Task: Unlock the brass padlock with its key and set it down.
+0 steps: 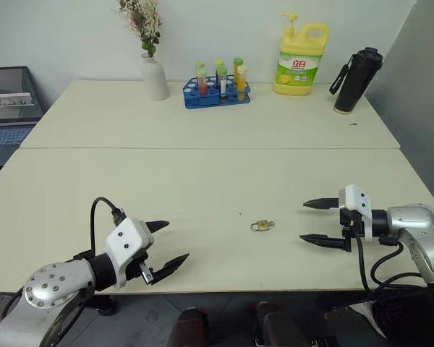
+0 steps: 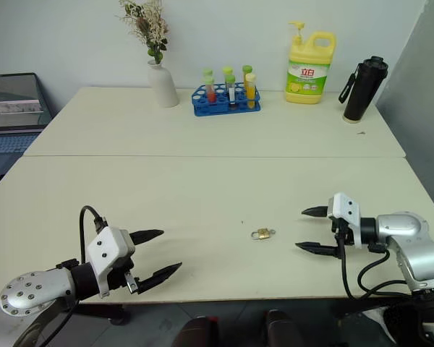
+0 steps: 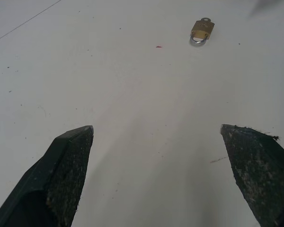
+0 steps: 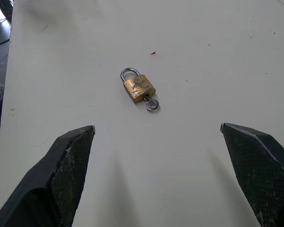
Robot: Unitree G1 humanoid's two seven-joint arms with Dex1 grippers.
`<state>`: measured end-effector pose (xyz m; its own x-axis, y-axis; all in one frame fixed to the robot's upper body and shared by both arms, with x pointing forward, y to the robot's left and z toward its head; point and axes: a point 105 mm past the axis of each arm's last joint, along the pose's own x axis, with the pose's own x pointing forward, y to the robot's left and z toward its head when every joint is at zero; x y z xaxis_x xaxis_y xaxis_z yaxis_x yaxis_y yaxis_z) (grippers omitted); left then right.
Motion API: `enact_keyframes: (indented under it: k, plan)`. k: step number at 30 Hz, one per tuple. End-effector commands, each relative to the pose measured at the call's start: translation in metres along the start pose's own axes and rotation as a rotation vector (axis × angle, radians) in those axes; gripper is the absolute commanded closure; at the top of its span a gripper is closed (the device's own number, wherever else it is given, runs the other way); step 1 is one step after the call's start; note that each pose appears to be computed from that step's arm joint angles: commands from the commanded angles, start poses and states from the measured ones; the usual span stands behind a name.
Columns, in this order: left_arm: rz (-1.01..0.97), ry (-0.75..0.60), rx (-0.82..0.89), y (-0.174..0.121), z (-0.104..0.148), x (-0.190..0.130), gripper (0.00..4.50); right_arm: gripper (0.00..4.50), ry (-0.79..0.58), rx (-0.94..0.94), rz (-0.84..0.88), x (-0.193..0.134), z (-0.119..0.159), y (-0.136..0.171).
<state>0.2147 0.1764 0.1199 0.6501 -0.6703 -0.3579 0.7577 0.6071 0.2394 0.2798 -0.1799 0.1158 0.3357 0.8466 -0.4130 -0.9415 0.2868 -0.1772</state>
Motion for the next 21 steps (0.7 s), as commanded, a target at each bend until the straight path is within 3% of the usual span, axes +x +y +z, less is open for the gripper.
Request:
enact_keyframes:
  k: [1,11,17,21]
  plan:
    - [-0.004,-0.049,0.029,-0.002,0.015,-0.001,0.0,0.02,-0.026,-0.047,-0.005,-0.001,0.013,-0.002]
    - [0.004,-0.052,0.036,-0.001,0.018,0.001,0.0,0.02,-0.038,-0.034,-0.011,0.003,0.013,0.0]
    - [-0.01,-0.173,0.006,-0.002,0.035,-0.001,0.0,0.02,-0.043,-0.03,-0.022,0.005,0.011,0.0]
    - [0.037,-0.154,0.031,0.009,0.031,0.0,0.0,0.02,-0.039,-0.018,-0.036,0.007,0.01,-0.001]
